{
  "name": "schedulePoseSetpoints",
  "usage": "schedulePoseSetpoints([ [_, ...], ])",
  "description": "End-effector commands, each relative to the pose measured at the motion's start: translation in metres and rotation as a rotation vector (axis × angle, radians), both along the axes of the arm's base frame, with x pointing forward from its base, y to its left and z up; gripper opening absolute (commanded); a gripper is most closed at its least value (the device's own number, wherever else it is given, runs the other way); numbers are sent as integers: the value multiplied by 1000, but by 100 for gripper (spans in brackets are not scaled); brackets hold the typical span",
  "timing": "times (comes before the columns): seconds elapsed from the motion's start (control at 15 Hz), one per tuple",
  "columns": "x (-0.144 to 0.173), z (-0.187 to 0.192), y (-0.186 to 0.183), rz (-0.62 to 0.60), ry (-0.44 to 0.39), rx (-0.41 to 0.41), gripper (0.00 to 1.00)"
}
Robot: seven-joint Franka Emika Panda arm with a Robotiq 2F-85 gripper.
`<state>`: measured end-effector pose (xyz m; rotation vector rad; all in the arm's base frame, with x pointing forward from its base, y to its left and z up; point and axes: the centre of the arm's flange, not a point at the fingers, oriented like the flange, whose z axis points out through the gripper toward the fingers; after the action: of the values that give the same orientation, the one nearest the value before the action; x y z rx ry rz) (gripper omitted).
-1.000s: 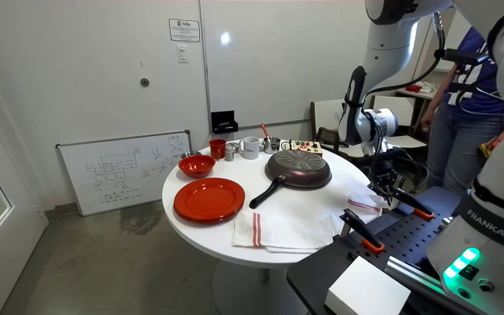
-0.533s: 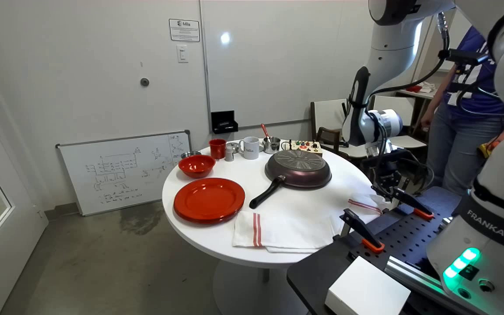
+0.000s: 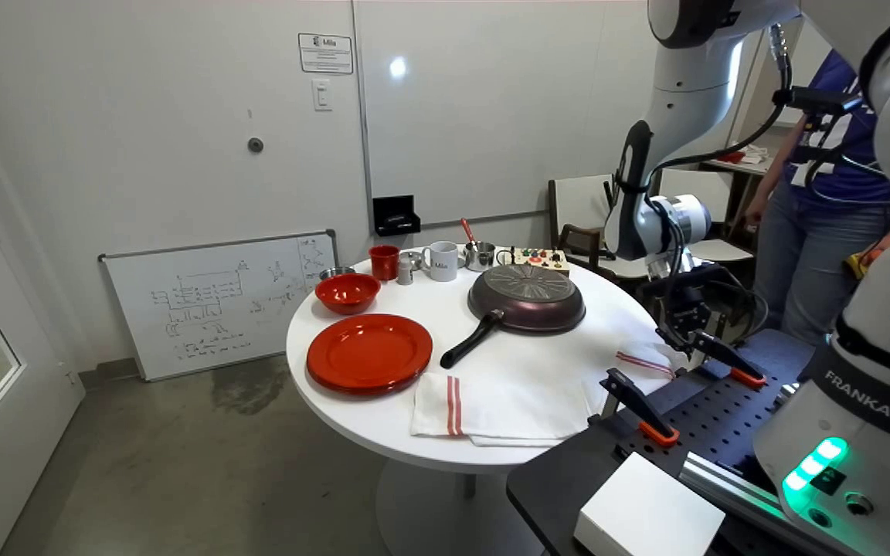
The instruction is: Unfold the towel
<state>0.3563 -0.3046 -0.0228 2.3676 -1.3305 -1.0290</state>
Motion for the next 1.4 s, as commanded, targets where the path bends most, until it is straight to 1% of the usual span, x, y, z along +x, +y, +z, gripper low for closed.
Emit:
schedulePoseSetpoints([
  [0.0, 15, 10, 7, 42, -20, -25, 57],
  [0.2, 41, 23, 21, 97, -57, -48, 81],
  [0.33, 58, 31, 32, 136, -87, -60, 94],
  [0.4, 66, 34, 37, 150, -92, -66, 99],
  [0.67, 91, 46, 56, 199, -111, -84, 100],
  [0.73, 98, 47, 57, 165, -116, -111, 100],
  [0.8, 105, 49, 57, 87, -99, -130, 100],
  [0.93, 118, 57, 65, -25, -106, -176, 100],
  [1.2, 146, 76, 92, -240, -107, -211, 100],
  [1.33, 157, 81, 108, -346, -91, -224, 100],
])
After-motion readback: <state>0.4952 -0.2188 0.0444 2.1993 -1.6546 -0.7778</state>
